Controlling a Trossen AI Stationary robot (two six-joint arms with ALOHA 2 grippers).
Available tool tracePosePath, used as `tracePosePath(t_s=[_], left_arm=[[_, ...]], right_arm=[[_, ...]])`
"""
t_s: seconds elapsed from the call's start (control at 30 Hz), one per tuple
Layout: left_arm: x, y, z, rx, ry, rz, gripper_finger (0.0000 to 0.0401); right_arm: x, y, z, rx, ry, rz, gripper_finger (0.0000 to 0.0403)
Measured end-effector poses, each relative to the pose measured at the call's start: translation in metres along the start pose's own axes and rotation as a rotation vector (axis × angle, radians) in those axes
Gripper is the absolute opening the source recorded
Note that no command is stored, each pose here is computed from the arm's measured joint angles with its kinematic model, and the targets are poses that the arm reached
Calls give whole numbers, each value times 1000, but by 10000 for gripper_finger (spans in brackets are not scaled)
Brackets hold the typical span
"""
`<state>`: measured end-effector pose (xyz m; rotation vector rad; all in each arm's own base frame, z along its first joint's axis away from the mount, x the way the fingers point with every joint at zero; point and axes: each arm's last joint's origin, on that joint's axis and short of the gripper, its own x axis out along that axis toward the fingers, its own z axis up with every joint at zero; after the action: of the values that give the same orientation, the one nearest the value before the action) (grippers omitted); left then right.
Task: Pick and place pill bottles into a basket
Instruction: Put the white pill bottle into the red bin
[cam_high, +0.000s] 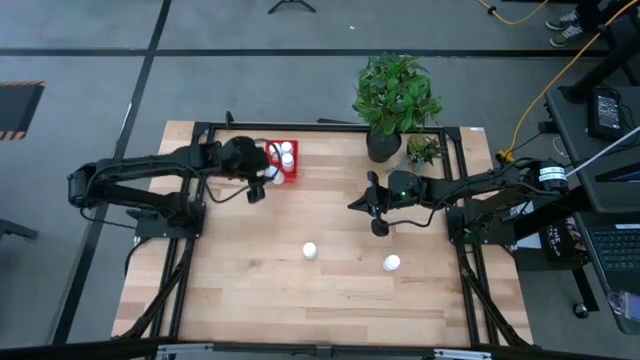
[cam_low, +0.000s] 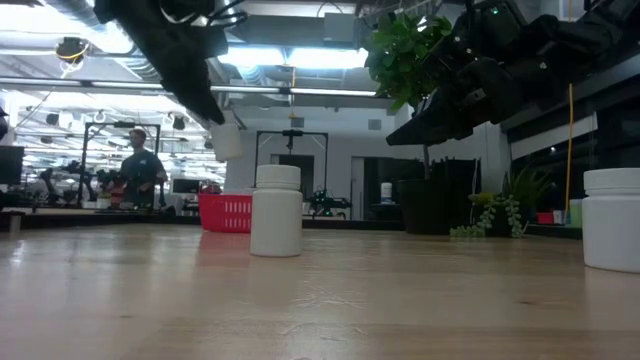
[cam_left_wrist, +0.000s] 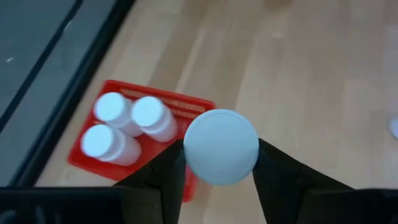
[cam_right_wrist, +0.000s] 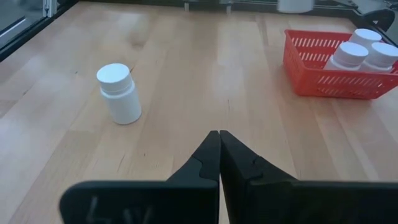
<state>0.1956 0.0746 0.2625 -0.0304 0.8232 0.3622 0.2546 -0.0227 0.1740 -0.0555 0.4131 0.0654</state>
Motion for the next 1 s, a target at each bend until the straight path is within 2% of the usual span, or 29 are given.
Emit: tracePosePath(t_s=[0.27, 0.57, 0.77, 1.0], left_arm=[[6, 21, -1, -30, 12, 56, 154], [38, 38, -8, 7, 139, 100, 154], [54, 52, -11, -9, 166, 130, 154], [65, 62, -14, -30, 170, 102, 154]], right_arm=[[0, 0, 0, 1, 4, 1, 4], [0, 0, 0, 1, 4, 0, 4], [0, 0, 0, 1, 4, 0, 4], [0, 0, 0, 1, 4, 1, 4]])
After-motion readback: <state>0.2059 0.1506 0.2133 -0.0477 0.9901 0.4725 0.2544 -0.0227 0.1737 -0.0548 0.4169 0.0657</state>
